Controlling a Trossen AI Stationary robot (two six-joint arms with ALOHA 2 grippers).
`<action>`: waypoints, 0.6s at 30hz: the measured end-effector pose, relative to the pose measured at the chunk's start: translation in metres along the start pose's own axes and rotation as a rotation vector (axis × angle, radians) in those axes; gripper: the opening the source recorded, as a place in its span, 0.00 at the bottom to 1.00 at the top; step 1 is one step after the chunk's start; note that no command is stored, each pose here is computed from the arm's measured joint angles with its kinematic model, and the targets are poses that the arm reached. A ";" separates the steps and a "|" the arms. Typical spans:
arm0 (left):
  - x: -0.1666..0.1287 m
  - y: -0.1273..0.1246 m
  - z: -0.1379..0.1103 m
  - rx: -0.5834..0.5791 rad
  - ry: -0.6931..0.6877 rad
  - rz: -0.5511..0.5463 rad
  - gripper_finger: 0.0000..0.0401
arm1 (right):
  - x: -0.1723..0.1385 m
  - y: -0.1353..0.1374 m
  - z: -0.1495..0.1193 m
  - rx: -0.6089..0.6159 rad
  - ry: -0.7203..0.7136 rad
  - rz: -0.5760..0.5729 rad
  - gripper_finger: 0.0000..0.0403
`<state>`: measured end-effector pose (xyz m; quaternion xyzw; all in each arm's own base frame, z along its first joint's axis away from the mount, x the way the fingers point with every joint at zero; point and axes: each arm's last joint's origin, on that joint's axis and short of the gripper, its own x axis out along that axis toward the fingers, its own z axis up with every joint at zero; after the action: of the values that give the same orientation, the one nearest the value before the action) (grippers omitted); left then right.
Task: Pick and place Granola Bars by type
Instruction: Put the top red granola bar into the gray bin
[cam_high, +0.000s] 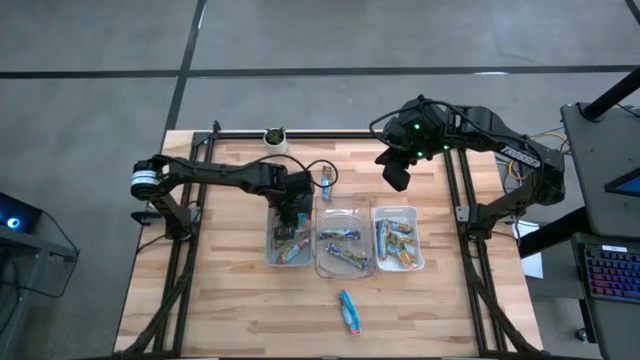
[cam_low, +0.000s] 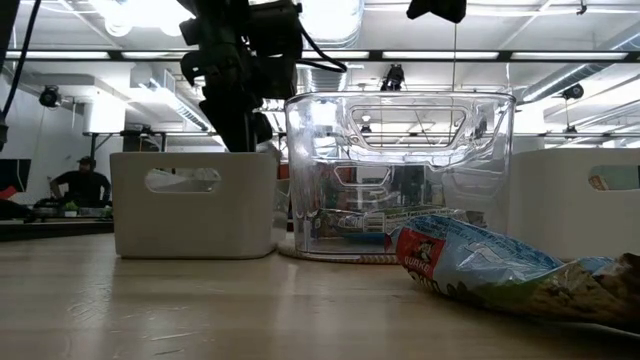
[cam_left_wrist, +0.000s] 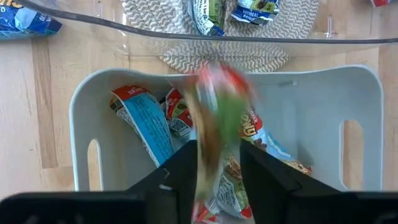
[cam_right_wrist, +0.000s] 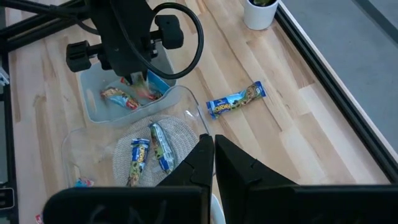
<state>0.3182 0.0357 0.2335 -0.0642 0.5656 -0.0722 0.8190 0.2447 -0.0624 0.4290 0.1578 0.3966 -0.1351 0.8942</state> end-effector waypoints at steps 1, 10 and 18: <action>0.000 0.000 0.000 -0.002 0.000 0.000 0.27 | 0.000 0.000 0.000 0.000 0.000 0.000 0.02; 0.000 0.000 0.000 -0.025 0.002 0.003 0.31 | 0.000 0.000 0.000 0.000 0.000 0.000 0.02; 0.000 0.000 -0.001 -0.027 0.012 0.006 0.27 | 0.000 0.000 0.000 -0.004 0.000 0.000 0.02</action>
<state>0.3171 0.0357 0.2331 -0.0730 0.5715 -0.0626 0.8150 0.2447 -0.0624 0.4290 0.1562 0.3968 -0.1343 0.8945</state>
